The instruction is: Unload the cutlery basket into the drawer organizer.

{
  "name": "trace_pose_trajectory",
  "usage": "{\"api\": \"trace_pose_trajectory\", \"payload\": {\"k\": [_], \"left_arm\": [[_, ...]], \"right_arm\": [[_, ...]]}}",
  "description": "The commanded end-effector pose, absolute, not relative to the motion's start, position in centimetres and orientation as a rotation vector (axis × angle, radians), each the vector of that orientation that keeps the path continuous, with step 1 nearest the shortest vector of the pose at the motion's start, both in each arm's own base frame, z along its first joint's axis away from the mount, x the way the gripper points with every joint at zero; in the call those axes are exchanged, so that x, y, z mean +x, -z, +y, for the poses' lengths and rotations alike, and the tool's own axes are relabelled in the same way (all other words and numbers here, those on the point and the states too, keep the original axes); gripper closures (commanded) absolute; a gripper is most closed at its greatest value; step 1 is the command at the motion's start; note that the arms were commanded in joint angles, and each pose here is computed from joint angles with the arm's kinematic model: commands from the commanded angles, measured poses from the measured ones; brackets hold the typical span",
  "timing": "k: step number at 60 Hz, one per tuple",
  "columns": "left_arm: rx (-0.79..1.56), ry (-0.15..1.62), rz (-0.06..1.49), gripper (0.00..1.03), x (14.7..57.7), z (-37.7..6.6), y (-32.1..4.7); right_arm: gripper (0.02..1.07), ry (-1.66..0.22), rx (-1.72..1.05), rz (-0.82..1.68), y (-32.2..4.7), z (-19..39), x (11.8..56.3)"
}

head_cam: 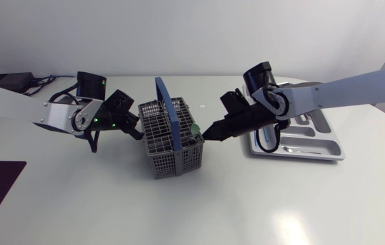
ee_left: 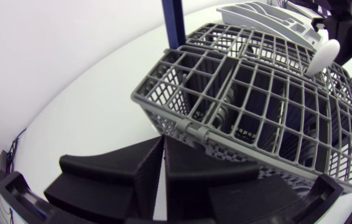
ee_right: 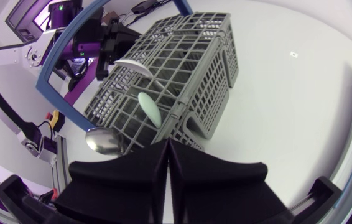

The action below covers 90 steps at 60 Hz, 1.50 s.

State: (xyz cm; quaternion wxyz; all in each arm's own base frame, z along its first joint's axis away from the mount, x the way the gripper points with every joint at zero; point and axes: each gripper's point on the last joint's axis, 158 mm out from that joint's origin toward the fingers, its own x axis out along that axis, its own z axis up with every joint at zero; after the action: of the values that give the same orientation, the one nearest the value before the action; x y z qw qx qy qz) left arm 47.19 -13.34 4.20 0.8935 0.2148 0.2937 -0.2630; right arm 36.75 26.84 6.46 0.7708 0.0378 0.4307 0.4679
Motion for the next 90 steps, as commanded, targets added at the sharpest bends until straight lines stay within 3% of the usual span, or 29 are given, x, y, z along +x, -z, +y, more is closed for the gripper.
{"api": "trace_pose_trajectory", "payload": {"k": [1, 22, 27, 30, 36, 40, 46, 56, 70, 81, 85, 90], "left_arm": [[0.422, 0.572, 0.621, 0.85, 47.9, -14.2, -3.8], [0.404, 0.59, 0.627, 0.84, 48.8, -14.8, -4.1], [0.408, 0.579, 0.603, 0.83, 48.5, -14.1, -5.7], [0.415, 0.59, 0.576, 0.76, 47.9, -13.9, -7.0], [0.44, 0.598, 0.563, 0.5, 46.5, -13.2, -8.5], [0.45, 0.616, 0.561, 0.34, 45.3, -13.2, -9.0], [0.476, 0.627, 0.542, 0.26, 43.4, -13.2, -9.9], [0.535, 0.702, 0.522, 0.26, 38.1, -14.8, -11.0], [0.647, 0.883, 0.542, 0.27, 29.6, -17.8, -8.8], [0.692, 0.986, 0.593, 0.44, 26.4, -19.2, -6.4], [0.701, 1.008, 0.621, 0.5, 26.0, -19.5, -5.2], [0.709, 1.027, 0.645, 0.7, 25.9, -19.8, -4.0]], "right_arm": [[1.01, -1.06, 0.08, 0.938, -7.0, 27.9, 34.5], [1.01, -1.01, 0.016, 0.888, -8.0, 26.9, 32.2], [0.87, -0.96, -0.025, 0.839, -8.4, 25.9, 32.6], [0.73, -0.953, -0.05, 0.81, -8.8, 25.4, 32.3], [0.52, -0.906, -0.1, 0.765, -9.1, 24.3, 32.4], [0.48, -0.888, -0.114, 0.758, -9.1, 23.9, 32.5], [0.48, -0.851, -0.134, 0.715, -9.5, 23.4, 33.7], [0.48, -0.792, -0.105, 0.71, -9.2, 22.0, 38.6], [0.48, -0.752, 0.004, 0.734, -7.8, 21.8, 46.7], [0.49, -0.756, 0.059, 0.74, -7.5, 22.9, 51.3], [0.61, -0.75, 0.087, 0.752, -7.2, 23.1, 52.9], [0.78, -0.759, 0.102, 0.763, -6.7, 23.6, 54.3]]}}
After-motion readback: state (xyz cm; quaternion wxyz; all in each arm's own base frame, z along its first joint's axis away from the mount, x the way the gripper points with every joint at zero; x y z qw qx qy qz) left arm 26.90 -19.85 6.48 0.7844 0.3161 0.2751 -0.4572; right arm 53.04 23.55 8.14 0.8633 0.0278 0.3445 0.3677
